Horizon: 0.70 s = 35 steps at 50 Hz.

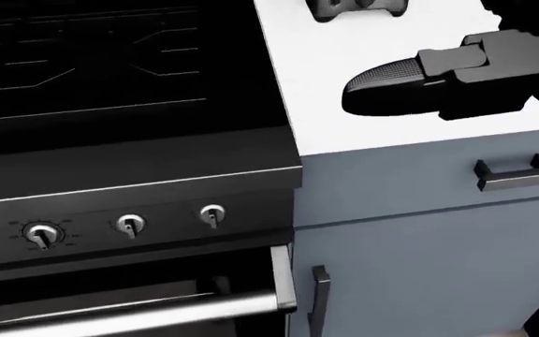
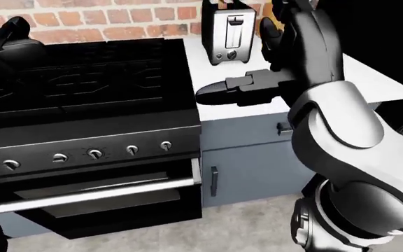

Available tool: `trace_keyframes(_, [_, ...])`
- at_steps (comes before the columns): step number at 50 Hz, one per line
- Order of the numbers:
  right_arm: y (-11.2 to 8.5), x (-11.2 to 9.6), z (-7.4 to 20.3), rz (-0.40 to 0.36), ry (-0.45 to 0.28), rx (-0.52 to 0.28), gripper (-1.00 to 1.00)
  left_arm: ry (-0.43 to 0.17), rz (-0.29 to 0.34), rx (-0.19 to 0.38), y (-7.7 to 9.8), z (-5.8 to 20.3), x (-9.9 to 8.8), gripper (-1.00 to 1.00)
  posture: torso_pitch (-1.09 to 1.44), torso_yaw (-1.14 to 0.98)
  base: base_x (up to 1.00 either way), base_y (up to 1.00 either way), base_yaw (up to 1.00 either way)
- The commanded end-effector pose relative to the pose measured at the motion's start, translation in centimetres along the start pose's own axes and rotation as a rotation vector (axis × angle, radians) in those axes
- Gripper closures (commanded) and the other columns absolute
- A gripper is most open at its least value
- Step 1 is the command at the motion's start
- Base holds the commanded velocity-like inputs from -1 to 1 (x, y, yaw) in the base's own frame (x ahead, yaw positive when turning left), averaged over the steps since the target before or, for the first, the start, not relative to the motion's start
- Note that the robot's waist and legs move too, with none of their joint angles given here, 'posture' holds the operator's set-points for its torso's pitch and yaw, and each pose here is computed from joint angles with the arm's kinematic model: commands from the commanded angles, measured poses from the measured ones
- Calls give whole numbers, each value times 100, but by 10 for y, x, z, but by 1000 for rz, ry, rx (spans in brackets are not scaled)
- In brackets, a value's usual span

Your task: Push down the lever of the toaster to turn it on.

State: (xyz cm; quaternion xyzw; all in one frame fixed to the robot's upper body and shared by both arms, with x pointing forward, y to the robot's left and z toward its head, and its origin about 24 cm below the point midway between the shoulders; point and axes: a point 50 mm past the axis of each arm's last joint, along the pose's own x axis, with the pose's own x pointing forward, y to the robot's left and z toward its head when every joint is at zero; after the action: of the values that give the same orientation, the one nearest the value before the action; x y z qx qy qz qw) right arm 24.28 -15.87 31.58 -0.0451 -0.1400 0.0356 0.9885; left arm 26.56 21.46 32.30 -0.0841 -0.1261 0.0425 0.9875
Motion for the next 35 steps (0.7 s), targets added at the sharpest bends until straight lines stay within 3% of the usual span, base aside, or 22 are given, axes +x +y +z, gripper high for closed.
trace_keyframes(1, [-6, -3, 14, -43, -88, 16, -100, -88, -23, -16, -3, 17, -5, -100, 0, 0, 17, 21, 0])
trace_keyframes(35, [-6, -2, 10, -35, -81, 22, -100, -86, -28, -16, -4, 15, -4, -100, 0, 0, 32, 1, 0])
